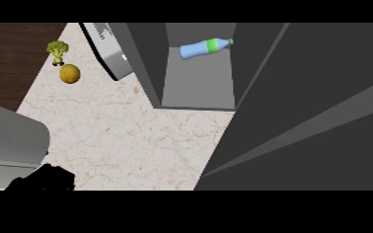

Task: Pick up the bottled water, place it into the cabinet and close the cabinet

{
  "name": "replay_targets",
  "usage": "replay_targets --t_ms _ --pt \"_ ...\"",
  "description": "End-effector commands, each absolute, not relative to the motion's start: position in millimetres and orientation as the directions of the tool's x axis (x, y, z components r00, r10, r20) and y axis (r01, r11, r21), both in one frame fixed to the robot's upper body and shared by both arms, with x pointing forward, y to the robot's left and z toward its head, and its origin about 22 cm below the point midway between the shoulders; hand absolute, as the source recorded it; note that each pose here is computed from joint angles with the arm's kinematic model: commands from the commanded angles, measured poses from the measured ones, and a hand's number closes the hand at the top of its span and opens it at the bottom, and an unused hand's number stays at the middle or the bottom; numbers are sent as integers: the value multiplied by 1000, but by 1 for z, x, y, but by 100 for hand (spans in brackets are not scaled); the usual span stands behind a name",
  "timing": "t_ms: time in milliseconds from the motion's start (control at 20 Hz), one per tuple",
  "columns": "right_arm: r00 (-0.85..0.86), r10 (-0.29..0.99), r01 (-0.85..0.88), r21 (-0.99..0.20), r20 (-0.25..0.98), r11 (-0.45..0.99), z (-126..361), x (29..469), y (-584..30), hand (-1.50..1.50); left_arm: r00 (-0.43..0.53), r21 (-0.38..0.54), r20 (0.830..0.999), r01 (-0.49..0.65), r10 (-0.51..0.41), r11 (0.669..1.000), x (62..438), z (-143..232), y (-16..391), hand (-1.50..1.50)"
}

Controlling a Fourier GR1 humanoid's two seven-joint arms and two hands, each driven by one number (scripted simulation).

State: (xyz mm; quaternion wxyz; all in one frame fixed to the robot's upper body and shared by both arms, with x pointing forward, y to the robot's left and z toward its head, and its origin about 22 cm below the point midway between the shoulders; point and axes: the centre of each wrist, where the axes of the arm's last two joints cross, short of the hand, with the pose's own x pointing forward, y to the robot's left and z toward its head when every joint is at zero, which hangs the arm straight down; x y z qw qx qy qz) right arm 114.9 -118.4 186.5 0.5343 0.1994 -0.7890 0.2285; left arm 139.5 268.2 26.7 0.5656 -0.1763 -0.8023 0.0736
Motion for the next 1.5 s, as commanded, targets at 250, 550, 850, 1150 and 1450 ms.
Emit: replay_targets --t_ms 250,550,850,1150,1450 --pt "-320 -155 -556 -53 935 829 228 162 -62 150 -317 -320 876 184 364 929 102 51 306 150" --pt "-311 -137 -512 -44 941 858 255 233 -65 150 -330 -320 874 159 355 934 83 44 322 150" --pt "-299 -84 -491 -78 951 868 235 284 -50 150 -325 -316 878 158 351 936 81 41 354 150" --pt "-237 -62 -504 -68 970 861 221 333 -63 150 -315 -327 880 141 356 934 86 44 363 150" --pt "-215 0 -476 -105 977 873 204 365 -51 150 -322 -312 881 157 347 937 83 58 357 150"
